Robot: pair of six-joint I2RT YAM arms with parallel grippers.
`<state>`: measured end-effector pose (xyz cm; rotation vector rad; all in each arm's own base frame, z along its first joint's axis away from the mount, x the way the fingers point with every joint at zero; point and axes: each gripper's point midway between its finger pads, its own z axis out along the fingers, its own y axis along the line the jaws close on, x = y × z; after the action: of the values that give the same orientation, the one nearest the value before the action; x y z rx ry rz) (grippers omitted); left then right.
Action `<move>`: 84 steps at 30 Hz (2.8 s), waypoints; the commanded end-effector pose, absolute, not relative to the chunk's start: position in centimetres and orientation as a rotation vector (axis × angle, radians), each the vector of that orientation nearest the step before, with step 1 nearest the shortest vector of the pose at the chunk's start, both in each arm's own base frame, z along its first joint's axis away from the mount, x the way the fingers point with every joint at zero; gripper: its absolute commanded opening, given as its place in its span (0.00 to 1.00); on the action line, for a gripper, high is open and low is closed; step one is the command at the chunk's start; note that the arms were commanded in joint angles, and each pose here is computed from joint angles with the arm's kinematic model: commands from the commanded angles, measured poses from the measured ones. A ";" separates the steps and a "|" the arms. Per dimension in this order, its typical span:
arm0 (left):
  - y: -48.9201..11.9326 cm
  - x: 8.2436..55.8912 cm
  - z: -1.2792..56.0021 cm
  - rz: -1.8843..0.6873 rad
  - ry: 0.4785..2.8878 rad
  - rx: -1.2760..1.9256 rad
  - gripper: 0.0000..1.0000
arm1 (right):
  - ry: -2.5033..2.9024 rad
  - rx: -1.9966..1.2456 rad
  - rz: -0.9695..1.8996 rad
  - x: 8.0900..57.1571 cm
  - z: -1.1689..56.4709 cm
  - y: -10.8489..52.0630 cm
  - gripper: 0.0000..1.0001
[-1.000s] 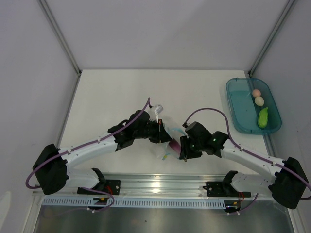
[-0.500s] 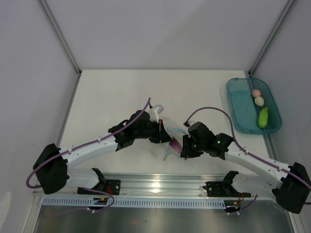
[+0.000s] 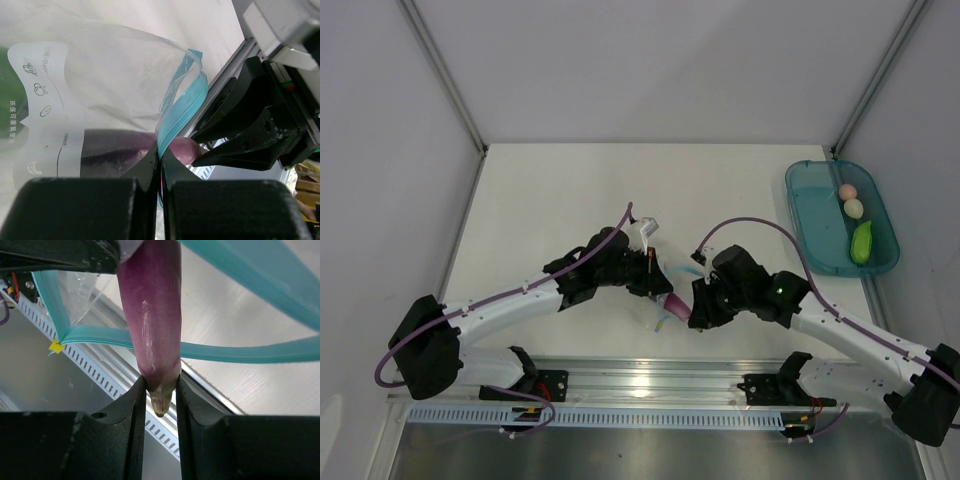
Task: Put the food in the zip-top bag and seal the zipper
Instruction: Adjust the fake vegetable in the zipper food storage bag, then pick up the fake vegetable from the bin.
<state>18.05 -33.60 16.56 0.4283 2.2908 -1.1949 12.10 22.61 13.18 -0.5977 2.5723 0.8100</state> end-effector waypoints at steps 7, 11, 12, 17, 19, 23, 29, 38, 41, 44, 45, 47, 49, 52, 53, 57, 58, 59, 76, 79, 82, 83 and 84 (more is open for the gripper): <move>-34.0 17.0 19.1 -1.281 2.188 0.529 0.01 | 2.481 -0.742 1.046 12.8 15.7 25.9 0.00; -34.1 16.7 19.4 -1.322 2.187 0.495 0.01 | 2.393 -0.669 1.133 15.7 15.4 27.8 0.05; -34.5 16.8 20.0 -1.350 2.161 0.496 0.01 | 2.384 -0.658 1.134 16.1 14.9 28.0 0.09; -35.0 16.8 19.7 -1.387 2.192 0.452 0.00 | 2.340 -0.632 1.204 17.6 14.1 30.4 0.52; -35.0 16.9 19.7 -1.382 2.195 0.441 0.01 | 2.373 -0.653 1.137 17.5 13.7 30.3 0.59; -34.5 17.3 19.7 -1.347 2.197 0.408 0.00 | 2.382 -0.607 1.009 17.8 14.5 28.3 0.80; -34.3 17.9 19.5 -1.303 2.202 0.375 0.01 | 2.366 -0.419 0.828 18.2 17.5 23.4 0.87; -32.9 19.3 18.9 -1.160 2.227 0.330 0.01 | 2.358 -0.037 0.498 20.1 20.8 16.7 1.00; -32.8 19.1 19.3 -1.178 2.198 0.342 0.00 | 2.303 0.184 0.293 23.2 21.2 12.9 0.99; -32.8 18.6 19.0 -1.191 2.206 0.365 0.01 | 2.256 0.443 0.200 26.5 22.0 9.2 0.99; -32.9 18.4 19.0 -1.205 2.205 0.375 0.01 | 2.215 0.547 0.180 27.8 22.7 7.1 0.99; -32.7 18.1 18.6 -1.215 2.208 0.374 0.01 | 2.156 0.657 0.152 29.8 23.0 5.2 0.99; -32.8 17.9 18.8 -1.235 2.196 0.382 0.00 | 2.065 0.796 0.070 31.1 23.1 1.7 0.99; -32.9 17.7 18.6 -1.237 2.208 0.393 0.01 | 1.945 0.985 -0.003 32.9 22.9 -2.8 0.99; -32.9 17.7 18.6 -1.238 2.209 0.397 0.00 | 1.912 1.027 -0.023 33.4 23.0 -3.9 0.99; -33.2 17.6 18.2 -1.244 2.235 0.407 0.01 | 1.876 1.201 -0.204 35.5 20.2 -9.1 0.99; -33.4 17.6 18.2 -1.249 2.242 0.411 0.01 | 1.872 1.239 -0.246 35.7 19.7 -10.4 0.99; -33.5 17.6 18.2 -1.249 2.245 0.412 0.01 | 1.853 1.263 -0.300 36.1 19.9 -11.6 0.99; -36.6 18.6 18.0 -1.296 2.326 0.469 0.00 | 2.092 1.155 -0.708 39.2 9.1 -21.5 0.99; -37.0 18.7 17.5 -1.296 2.347 0.481 0.01 | 2.093 1.128 -0.753 39.6 8.5 -22.2 0.99; -37.4 19.0 17.3 -1.298 2.353 0.488 0.01 | 2.100 1.103 -0.809 39.7 7.8 -22.8 0.98; -37.6 19.0 17.4 -1.308 2.352 0.492 0.01 | 2.093 1.098 -0.829 39.8 7.8 -23.1 0.98; -37.8 19.1 17.1 -1.309 2.361 0.494 0.01 | 2.098 1.090 -0.833 39.9 7.5 -23.2 0.98</move>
<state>18.74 -36.69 15.59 0.4371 2.4075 -1.2625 39.00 -21.51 7.00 1.1258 2.1519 -0.7378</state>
